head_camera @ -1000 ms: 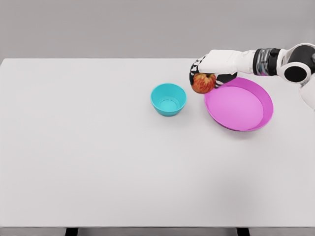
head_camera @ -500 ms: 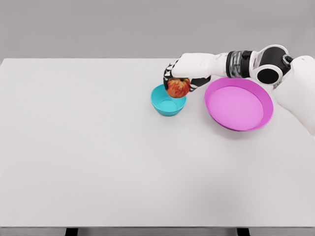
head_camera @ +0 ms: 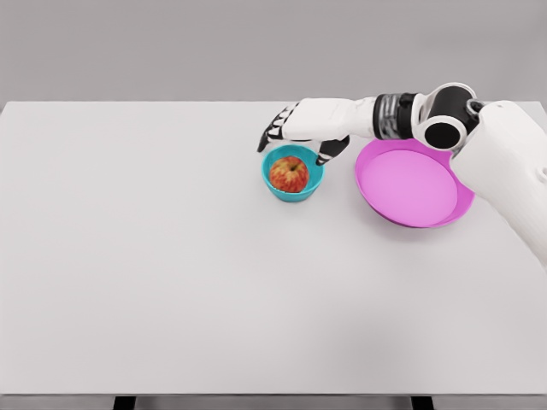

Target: Put the apple from the pink plate into the blue bowl with your right arm

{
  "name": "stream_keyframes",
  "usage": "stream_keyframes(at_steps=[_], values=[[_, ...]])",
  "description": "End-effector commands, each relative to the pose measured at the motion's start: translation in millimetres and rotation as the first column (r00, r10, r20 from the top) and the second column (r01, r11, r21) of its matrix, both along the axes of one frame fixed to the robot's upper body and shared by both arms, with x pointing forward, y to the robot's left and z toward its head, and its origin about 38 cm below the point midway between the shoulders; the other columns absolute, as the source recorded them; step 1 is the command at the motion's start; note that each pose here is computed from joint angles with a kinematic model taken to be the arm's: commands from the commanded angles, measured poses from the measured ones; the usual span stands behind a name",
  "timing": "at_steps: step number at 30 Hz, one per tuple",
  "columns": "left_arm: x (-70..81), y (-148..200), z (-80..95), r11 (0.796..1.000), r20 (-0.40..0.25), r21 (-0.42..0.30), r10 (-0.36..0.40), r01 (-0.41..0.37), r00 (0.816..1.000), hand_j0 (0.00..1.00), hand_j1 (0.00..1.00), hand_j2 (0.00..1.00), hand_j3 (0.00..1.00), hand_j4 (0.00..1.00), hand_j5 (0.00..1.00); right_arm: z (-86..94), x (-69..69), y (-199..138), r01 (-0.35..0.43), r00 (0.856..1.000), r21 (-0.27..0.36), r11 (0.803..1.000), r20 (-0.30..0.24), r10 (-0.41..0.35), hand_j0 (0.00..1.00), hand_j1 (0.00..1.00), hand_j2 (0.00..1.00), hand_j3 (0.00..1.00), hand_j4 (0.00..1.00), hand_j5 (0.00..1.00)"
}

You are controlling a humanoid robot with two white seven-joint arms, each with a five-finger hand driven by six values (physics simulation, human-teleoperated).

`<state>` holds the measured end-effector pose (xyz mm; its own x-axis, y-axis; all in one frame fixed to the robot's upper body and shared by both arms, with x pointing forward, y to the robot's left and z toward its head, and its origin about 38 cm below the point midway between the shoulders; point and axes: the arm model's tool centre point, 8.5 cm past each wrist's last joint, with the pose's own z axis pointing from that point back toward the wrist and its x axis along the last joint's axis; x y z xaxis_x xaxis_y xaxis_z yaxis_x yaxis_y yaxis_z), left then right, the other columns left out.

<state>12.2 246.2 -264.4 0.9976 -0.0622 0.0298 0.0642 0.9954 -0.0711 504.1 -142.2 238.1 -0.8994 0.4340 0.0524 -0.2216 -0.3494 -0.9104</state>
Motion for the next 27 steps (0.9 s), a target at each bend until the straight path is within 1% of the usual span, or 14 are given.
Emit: stream_keyframes(at_steps=[1,3,5,6,8,10,12,14,15,16,17,20,22,27], values=[[0.8,0,0.0,1.000,0.000,0.000,0.000,0.000,1.000,1.00,1.00,1.00,1.00,1.00,1.00,0.9,-0.1,1,0.000,1.000,0.007,1.000,-0.002,0.000,1.00,1.00,1.00,1.00,1.00,1.00],[0.0,0,0.0,1.000,0.000,0.000,0.000,0.000,1.000,1.00,1.00,1.00,1.00,1.00,1.00,4.5,1.0,-5,0.010,1.000,0.007,1.000,0.007,-0.010,1.00,1.00,1.00,1.00,1.00,1.00],[0.0,0,0.0,1.000,0.000,0.000,0.000,0.000,1.000,1.00,1.00,1.00,1.00,1.00,1.00,15.3,5.8,-34,0.060,0.998,-0.002,0.998,0.027,-0.060,1.00,1.00,1.00,1.00,1.00,1.00],[0.0,0,0.0,1.000,0.000,0.000,0.000,0.000,1.000,1.00,1.00,1.00,1.00,1.00,1.00,35.4,11.1,-52,0.104,0.993,0.046,0.994,0.059,-0.106,1.00,1.00,1.00,1.00,1.00,1.00],[1.0,0,0.0,1.000,0.002,0.000,0.000,0.000,1.000,1.00,1.00,1.00,1.00,1.00,1.00,73.4,15.8,-104,0.206,0.968,0.137,0.969,0.118,-0.223,1.00,1.00,1.00,1.00,1.00,1.00],[0.0,0,0.0,1.000,0.000,0.000,0.000,0.000,1.000,1.00,1.00,1.00,1.00,1.00,1.00,89.9,11.4,-164,0.311,0.932,0.203,0.928,0.124,-0.340,1.00,1.00,1.00,1.00,1.00,1.00],[0.8,0,0.0,1.000,0.000,0.000,0.000,0.000,1.000,1.00,1.00,1.00,1.00,1.00,1.00,76.7,0.8,-203,0.384,0.908,0.233,0.893,0.080,-0.412,1.00,1.00,1.00,1.00,1.00,1.00],[0.0,0,0.0,1.000,0.000,0.000,0.000,0.000,1.000,1.00,1.00,1.00,1.00,1.00,1.00,44.4,-17.0,-240,0.464,0.876,0.262,0.846,0.005,-0.482,1.00,1.00,1.00,1.00,1.00,1.00],[0.4,0,0.0,1.000,0.000,0.000,0.000,0.000,1.000,1.00,1.00,1.00,1.00,1.00,1.00,34.8,-24.8,-253,0.491,0.862,0.269,0.828,-0.013,-0.507,1.00,1.00,1.00,1.00,1.00,1.00],[0.0,0,0.0,1.000,0.000,0.000,0.000,0.000,1.000,1.00,1.00,1.00,1.00,1.00,1.00,19.9,-33.0,-261,0.515,0.850,0.272,0.812,-0.041,-0.526,1.00,1.00,1.00,1.00,1.00,1.00],[1.0,0,0.0,1.000,0.002,0.000,0.000,0.000,1.000,1.00,1.00,1.00,1.00,1.00,1.00,13.7,-36.5,-265,0.526,0.844,0.275,0.805,-0.053,-0.534,1.00,1.00,1.00,1.00,1.00,1.00],[0.0,0,0.0,1.000,0.000,0.000,0.000,0.000,1.000,1.00,1.00,1.00,1.00,1.00,1.00,-0.1,-54.3,-262,0.514,0.852,0.269,0.814,-0.057,-0.520,1.00,1.00,1.00,1.00,1.00,1.00],[0.0,0,0.0,1.000,0.000,0.000,0.000,0.000,1.000,1.00,1.00,1.00,1.00,1.00,1.00,-6.2,-60.4,-255,0.499,0.863,0.264,0.826,-0.061,-0.502,1.00,1.00,1.00,1.00,1.00,1.00],[0.0,0,0.0,1.000,0.000,0.000,0.000,0.000,1.000,1.00,1.00,1.00,1.00,1.00,1.00,-15.1,-63.1,-253,0.500,0.864,0.261,0.826,-0.078,-0.498,1.00,1.00,1.00,1.00,1.00,1.00]])
